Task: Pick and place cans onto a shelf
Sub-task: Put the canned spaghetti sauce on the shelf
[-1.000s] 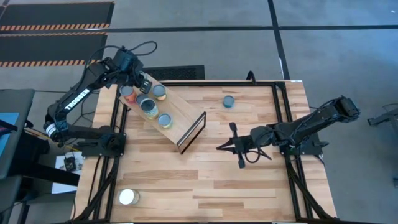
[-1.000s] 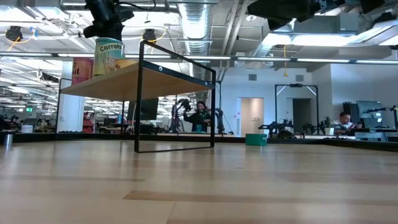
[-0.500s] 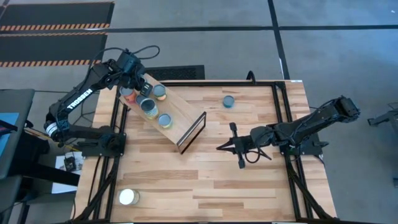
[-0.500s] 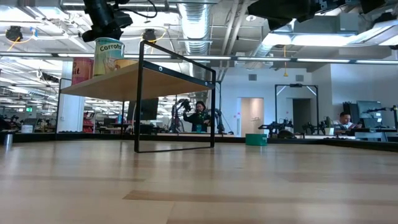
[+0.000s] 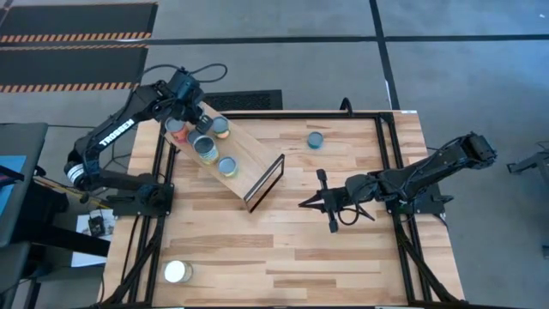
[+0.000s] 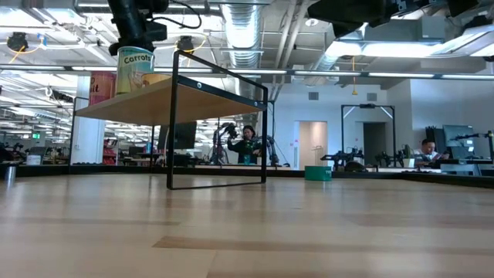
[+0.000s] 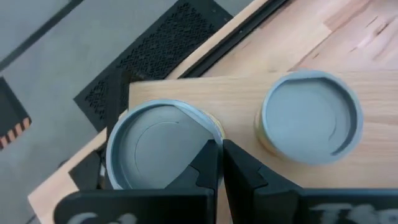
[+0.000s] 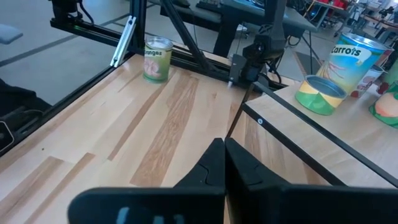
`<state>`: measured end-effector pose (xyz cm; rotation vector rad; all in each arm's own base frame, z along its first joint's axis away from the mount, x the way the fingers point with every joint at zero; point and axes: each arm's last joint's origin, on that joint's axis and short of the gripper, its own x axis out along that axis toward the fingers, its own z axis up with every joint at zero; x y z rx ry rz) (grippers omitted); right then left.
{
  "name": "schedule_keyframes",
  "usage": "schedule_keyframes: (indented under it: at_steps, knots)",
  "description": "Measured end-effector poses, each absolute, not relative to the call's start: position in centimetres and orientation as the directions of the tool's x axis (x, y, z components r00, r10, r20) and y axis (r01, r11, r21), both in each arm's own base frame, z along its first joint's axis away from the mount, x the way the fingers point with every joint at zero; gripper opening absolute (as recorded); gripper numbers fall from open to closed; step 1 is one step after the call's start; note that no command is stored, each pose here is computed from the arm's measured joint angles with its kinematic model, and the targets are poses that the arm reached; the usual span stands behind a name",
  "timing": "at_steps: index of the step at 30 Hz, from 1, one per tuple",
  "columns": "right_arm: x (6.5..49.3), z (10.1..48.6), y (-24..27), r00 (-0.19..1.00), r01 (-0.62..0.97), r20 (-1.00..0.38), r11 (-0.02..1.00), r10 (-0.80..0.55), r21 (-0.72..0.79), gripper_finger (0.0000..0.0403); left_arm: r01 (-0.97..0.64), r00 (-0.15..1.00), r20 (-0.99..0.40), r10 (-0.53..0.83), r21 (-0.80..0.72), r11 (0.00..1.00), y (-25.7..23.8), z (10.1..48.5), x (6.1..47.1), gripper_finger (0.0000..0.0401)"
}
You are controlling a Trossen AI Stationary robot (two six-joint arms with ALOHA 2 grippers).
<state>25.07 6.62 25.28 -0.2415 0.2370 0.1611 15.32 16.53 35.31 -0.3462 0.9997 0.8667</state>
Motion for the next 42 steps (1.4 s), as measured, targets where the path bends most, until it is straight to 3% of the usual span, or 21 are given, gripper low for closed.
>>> schedule_keyframes:
  at_steps: [6, 30, 42]
  knots:
    - [25.1, 25.3, 6.6, 0.960, -0.186, -0.250, 0.958, 0.129, -0.217, 0.0011, -0.727, 0.257, -0.866, 0.429, 0.119, 0.676, 17.6, 34.5, 16.5, 0.0000]
    - [25.1, 25.3, 6.6, 0.960, -0.184, -0.249, 0.960, 0.129, -0.211, 0.0011, -0.711, 0.226, -0.891, 0.394, 0.125, 0.692, 17.7, 35.3, 16.6, 0.0004]
    - [25.1, 25.3, 6.6, 0.959, -0.184, -0.251, 0.960, 0.129, -0.211, 0.0011, -0.723, 0.198, -0.903, 0.381, 0.127, 0.679, 18.3, 34.7, 17.0, 0.0052]
